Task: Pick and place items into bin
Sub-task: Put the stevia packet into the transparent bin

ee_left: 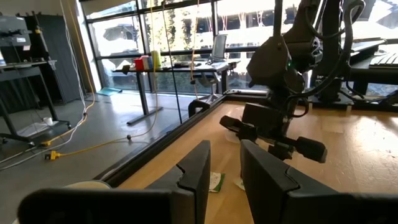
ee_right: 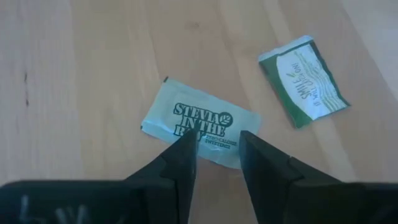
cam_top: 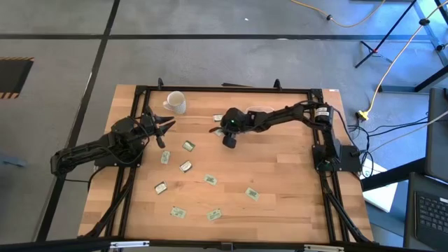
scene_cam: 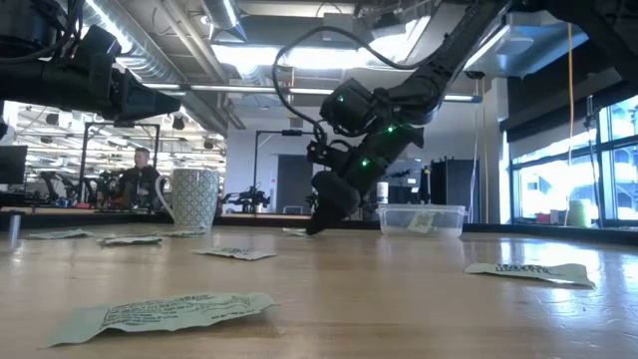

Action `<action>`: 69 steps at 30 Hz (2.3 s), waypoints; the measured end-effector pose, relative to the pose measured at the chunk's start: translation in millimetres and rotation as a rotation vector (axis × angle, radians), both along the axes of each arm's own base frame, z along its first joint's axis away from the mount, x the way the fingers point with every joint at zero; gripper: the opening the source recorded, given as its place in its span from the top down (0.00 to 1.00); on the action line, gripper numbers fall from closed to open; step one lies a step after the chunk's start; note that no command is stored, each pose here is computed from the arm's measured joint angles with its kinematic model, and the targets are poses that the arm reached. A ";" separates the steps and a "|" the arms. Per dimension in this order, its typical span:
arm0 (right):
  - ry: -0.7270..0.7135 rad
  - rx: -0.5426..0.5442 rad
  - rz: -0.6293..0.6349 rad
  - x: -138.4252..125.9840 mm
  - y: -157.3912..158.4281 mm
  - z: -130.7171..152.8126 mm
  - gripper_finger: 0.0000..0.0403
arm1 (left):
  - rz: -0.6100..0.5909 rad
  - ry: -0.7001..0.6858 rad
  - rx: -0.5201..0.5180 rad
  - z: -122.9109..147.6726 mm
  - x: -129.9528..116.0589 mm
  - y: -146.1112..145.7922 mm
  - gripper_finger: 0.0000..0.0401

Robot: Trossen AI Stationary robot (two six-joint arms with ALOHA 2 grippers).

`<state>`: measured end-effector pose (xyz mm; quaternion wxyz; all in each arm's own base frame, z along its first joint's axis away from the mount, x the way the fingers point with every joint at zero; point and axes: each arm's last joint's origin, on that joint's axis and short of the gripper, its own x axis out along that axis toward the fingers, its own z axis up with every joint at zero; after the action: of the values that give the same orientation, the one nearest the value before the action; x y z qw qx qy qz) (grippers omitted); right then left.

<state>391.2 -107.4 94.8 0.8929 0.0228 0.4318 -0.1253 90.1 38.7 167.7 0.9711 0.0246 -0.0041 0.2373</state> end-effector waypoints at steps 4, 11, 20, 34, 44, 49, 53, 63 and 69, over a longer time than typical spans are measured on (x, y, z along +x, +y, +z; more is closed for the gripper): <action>0.004 0.002 0.001 -0.4 0.3 -0.4 0.76 | 0.000 0.000 0.000 0.1 0.0 0.0 0.80; 0.011 -0.006 0.001 -0.8 0.0 -0.9 0.89 | 0.000 0.000 0.000 -0.1 0.0 0.0 0.80; 0.037 -0.012 0.023 -12.4 3.1 27.7 0.91 | 0.000 0.000 0.000 0.0 0.0 0.0 0.80; 0.198 -0.103 -0.132 -81.9 -3.4 127.7 0.91 | -0.009 0.009 -0.003 -0.7 0.6 -0.1 0.80; 0.258 -0.072 -0.282 -116.9 -31.0 122.6 0.91 | -0.011 0.020 -0.008 -1.6 1.3 0.1 0.80; 0.272 -0.061 -0.298 -127.4 -33.9 100.3 0.91 | -0.011 0.021 -0.008 -1.7 1.4 0.2 0.80; 0.289 -0.051 -0.297 -131.9 -32.8 91.9 0.91 | -0.011 0.020 -0.008 -1.7 1.4 0.2 0.80; 0.285 -0.050 -0.302 -132.3 -32.6 90.5 0.91 | -0.011 0.020 -0.008 -1.7 1.4 0.2 0.80; 0.285 -0.050 -0.303 -132.4 -32.8 90.5 0.89 | -0.011 0.020 -0.008 -1.7 1.4 0.2 0.80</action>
<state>258.8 -140.1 185.3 0.7941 0.0475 0.5420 -0.2708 91.5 38.9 166.1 0.9726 0.0230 0.0065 0.2314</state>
